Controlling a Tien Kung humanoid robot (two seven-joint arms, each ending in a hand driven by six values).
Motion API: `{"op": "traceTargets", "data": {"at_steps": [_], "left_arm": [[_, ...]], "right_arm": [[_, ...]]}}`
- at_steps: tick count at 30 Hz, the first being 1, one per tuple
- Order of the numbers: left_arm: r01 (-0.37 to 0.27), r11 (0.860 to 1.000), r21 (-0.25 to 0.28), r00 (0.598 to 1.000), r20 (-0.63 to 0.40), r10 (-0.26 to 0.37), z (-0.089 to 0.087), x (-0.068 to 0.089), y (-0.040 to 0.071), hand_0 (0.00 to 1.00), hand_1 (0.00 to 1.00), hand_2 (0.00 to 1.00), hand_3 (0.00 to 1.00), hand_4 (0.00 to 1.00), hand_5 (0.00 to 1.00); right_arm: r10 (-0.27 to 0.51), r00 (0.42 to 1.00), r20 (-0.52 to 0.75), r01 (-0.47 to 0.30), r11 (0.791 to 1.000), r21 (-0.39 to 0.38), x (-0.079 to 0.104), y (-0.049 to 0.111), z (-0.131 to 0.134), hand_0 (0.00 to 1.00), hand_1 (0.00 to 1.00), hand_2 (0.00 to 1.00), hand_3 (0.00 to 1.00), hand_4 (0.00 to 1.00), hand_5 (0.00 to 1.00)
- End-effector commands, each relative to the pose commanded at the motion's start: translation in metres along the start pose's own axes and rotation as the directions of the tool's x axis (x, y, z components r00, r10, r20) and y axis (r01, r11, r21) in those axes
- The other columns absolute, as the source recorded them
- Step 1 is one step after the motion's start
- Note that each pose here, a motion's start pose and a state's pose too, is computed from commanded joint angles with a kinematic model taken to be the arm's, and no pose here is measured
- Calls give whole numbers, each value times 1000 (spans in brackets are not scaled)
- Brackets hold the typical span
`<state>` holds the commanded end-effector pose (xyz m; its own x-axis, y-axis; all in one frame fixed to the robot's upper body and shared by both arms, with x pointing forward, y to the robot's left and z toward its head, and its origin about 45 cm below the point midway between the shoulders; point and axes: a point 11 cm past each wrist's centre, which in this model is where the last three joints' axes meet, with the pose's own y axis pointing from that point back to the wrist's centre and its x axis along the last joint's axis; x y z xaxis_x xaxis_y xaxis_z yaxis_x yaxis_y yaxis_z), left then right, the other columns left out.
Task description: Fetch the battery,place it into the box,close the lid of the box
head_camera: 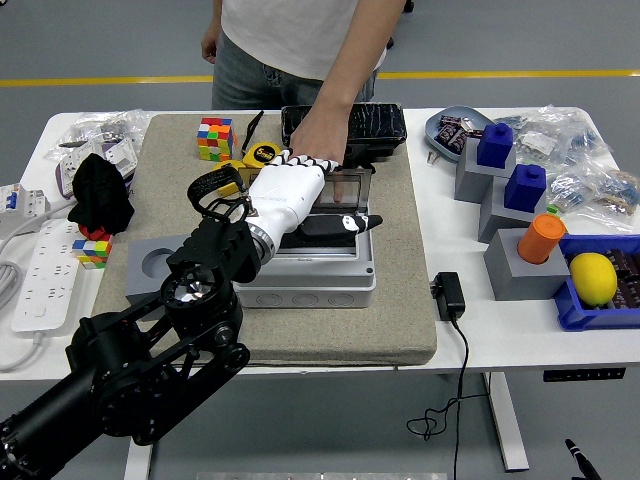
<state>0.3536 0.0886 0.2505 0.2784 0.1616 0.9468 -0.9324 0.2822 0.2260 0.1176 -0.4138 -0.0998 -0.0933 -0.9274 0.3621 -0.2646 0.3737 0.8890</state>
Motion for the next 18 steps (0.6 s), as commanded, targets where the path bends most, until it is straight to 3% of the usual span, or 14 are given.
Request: {"op": "traceTargets", "data": {"at_steps": [3, 4, 9, 10, 18], "left_arm": [[9, 1000, -9, 1000, 11, -9, 2, 1, 2, 973, 703, 691, 701, 998, 998], [19, 1000, -11, 1000, 20, -19, 3, 0, 2, 842, 599, 625, 680, 998, 998], [50, 999, -18, 998, 45, -50, 4, -2, 5, 842, 599, 625, 680, 998, 998], [53, 998, -20, 998, 47, -52, 5, -2, 5, 770, 555, 609, 669, 998, 998], [116, 993, -25, 990, 87, -113, 6, -9, 7, 724, 554, 609, 666, 998, 998]], "right_arm": [[-1, 1000, 1, 1, 1000, 2, 0, 0, -1, 879, 851, 792, 801, 998, 998], [-2, 1000, 1, 2, 1000, 2, -1, 0, -1, 879, 851, 792, 801, 998, 998], [-2, 1000, -1, 2, 1000, 1, -1, 0, 0, 879, 851, 792, 801, 998, 998], [-1, 1000, -1, 1, 1000, 1, -1, 0, 0, 878, 850, 792, 801, 998, 998], [0, 1000, -2, 0, 1000, 3, 0, 0, -1, 878, 848, 792, 801, 998, 998]]}}
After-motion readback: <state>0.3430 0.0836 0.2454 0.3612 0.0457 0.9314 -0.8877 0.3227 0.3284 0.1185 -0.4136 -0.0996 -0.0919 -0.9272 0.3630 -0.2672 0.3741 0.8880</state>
